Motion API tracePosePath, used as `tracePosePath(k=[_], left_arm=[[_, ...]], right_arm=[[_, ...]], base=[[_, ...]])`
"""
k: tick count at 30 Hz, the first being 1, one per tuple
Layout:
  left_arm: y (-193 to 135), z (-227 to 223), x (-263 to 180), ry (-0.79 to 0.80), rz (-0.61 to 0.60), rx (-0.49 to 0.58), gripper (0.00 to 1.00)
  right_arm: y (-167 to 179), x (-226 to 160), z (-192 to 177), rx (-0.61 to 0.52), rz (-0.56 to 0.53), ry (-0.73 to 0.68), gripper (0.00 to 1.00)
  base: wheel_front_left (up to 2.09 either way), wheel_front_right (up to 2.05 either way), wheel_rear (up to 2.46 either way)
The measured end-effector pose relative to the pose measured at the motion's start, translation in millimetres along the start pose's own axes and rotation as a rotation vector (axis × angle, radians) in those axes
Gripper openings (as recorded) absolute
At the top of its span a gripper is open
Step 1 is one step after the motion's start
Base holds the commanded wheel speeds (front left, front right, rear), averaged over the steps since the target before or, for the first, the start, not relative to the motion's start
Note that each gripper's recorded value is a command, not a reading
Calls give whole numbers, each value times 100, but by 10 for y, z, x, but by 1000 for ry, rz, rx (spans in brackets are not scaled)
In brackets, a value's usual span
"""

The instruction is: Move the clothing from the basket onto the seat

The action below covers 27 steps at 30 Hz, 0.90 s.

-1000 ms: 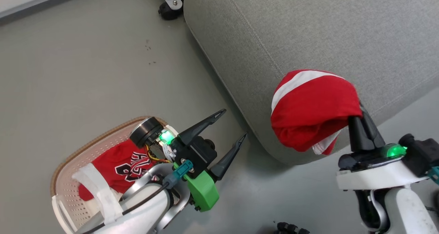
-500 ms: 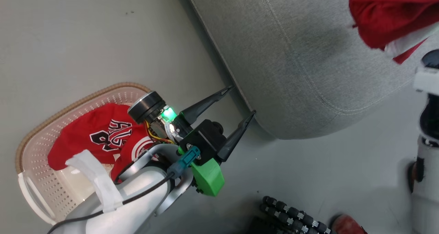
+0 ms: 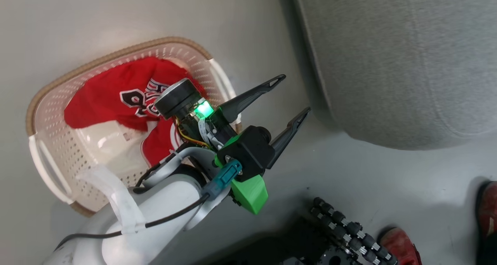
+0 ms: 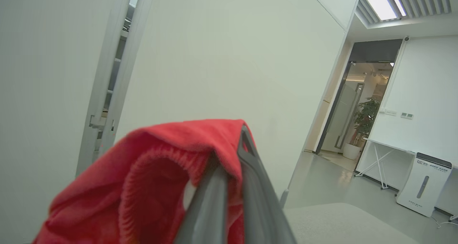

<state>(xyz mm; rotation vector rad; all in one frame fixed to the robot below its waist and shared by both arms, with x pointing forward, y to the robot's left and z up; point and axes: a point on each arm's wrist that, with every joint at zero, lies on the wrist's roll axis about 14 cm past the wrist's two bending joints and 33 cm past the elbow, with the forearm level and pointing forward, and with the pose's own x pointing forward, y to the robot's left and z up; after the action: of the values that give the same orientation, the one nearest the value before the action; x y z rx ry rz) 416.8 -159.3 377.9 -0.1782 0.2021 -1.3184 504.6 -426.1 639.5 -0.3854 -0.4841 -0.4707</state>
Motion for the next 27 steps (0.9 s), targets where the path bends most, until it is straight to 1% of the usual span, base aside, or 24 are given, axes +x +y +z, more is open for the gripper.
tracePosePath(k=[3, 7, 9, 12, 13, 14, 15, 21, 27], left_arm=[[111, -135, -72, 19, 31, -19, 100], [242, -314, -154, 47, 66, -38, 100], [278, -388, -181, 58, 77, -47, 100], [314, -477, -218, 74, 91, -60, 100], [321, -498, -230, 80, 94, -62, 100], [330, -514, -239, 84, 97, -63, 100], [338, -527, -248, 90, 101, -63, 100], [347, -436, -261, 83, 116, -41, 100], [330, -259, -288, 35, 169, -56, 100]], right_arm=[[23, -43, -386, -24, -12, 81, 0], [206, -205, -966, -44, 18, 220, 0], [269, -312, -1211, -63, 31, 286, 0], [354, -566, -1562, -59, 33, 392, 0], [379, -643, -1644, -52, 29, 418, 15], [388, -702, -1691, -45, 20, 434, 72], [392, -737, -1706, -38, 11, 440, 100], [358, -1035, -1660, -13, -20, 483, 100], [351, -1336, -1521, 11, -7, 530, 100]], base=[[0, 0, 0], [0, 0, 0], [0, 0, 0], [0, 0, 0], [0, 0, 0], [0, 0, 0], [0, 0, 0], [0, 0, 0], [0, 0, 0]])
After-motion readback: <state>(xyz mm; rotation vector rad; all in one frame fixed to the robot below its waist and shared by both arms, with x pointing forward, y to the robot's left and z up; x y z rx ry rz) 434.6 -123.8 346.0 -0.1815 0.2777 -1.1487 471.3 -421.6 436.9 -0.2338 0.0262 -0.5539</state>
